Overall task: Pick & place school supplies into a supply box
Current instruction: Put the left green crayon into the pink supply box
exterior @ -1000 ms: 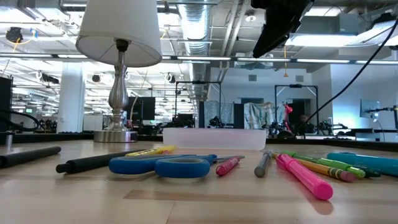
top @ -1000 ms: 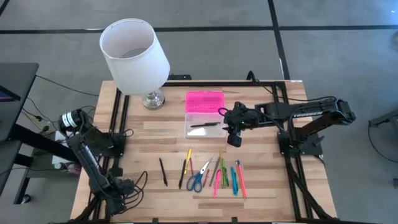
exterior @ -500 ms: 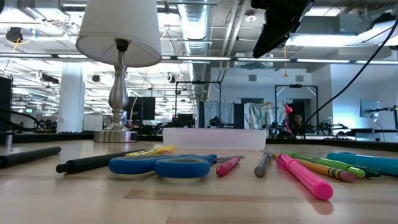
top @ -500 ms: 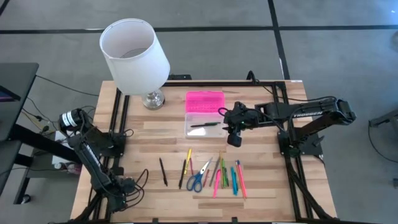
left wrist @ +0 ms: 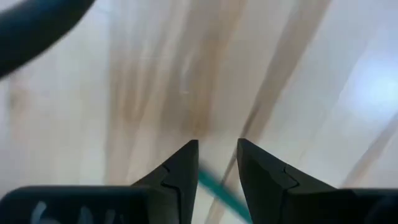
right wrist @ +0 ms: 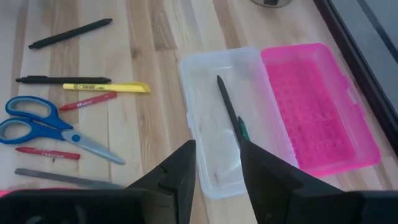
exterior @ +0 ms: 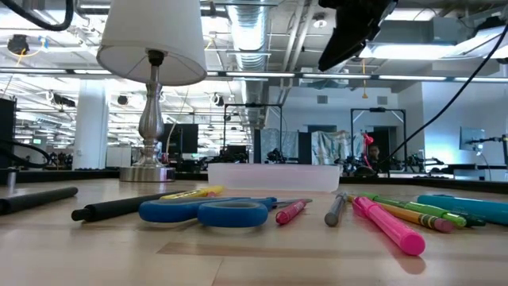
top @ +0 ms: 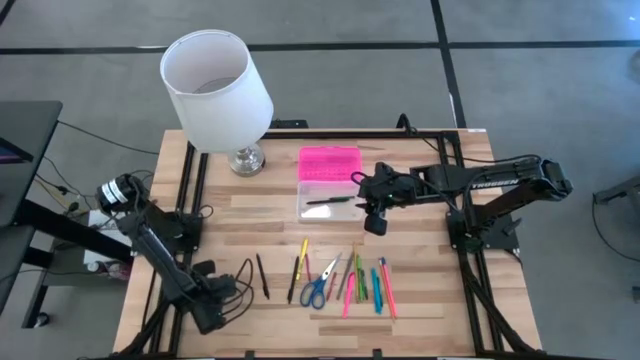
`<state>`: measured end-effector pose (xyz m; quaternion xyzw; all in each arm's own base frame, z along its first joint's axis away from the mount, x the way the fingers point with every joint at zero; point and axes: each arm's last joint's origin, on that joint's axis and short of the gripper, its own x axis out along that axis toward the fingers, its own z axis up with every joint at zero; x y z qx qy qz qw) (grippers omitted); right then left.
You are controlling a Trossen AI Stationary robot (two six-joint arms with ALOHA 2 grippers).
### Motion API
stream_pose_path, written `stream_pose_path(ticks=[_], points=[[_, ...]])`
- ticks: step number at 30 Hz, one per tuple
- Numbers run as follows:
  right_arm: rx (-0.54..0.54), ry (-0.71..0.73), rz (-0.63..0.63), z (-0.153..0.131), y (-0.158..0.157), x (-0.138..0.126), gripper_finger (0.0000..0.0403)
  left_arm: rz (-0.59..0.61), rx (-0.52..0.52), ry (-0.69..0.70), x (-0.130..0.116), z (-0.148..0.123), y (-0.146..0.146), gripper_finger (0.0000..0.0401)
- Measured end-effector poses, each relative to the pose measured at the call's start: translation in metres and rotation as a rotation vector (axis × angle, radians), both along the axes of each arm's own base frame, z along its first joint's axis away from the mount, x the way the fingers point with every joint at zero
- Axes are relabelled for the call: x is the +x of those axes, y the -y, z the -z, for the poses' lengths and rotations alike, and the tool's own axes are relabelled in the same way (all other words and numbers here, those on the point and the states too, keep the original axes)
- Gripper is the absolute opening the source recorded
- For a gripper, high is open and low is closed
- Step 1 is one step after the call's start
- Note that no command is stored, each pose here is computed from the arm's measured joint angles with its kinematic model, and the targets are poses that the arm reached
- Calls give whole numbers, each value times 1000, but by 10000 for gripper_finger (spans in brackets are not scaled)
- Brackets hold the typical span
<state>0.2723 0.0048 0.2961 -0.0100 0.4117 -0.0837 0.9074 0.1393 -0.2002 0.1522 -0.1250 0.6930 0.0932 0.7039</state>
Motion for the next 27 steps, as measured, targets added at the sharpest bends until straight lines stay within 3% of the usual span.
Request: stream_pose_path(ticks=[5, 10, 17, 23, 27], points=[[-1, 6, -1, 0, 0, 0, 118, -181, 21, -59, 0, -9, -1, 105], [-1, 6, -1, 0, 0, 0, 118, -435, -69, -143, -7, -9, 11, 105], [-3, 6, -4, 0, 0, 0, 118, -678, -187, -7, -9, -10, 30, 105], [-5, 26, -8, -2, 0, 2, 118, -697, -143, -23, -5, 4, 31, 112], [-4, 32, -7, -2, 0, 2, 118, -645, -208, -11, 10, 17, 40, 145]])
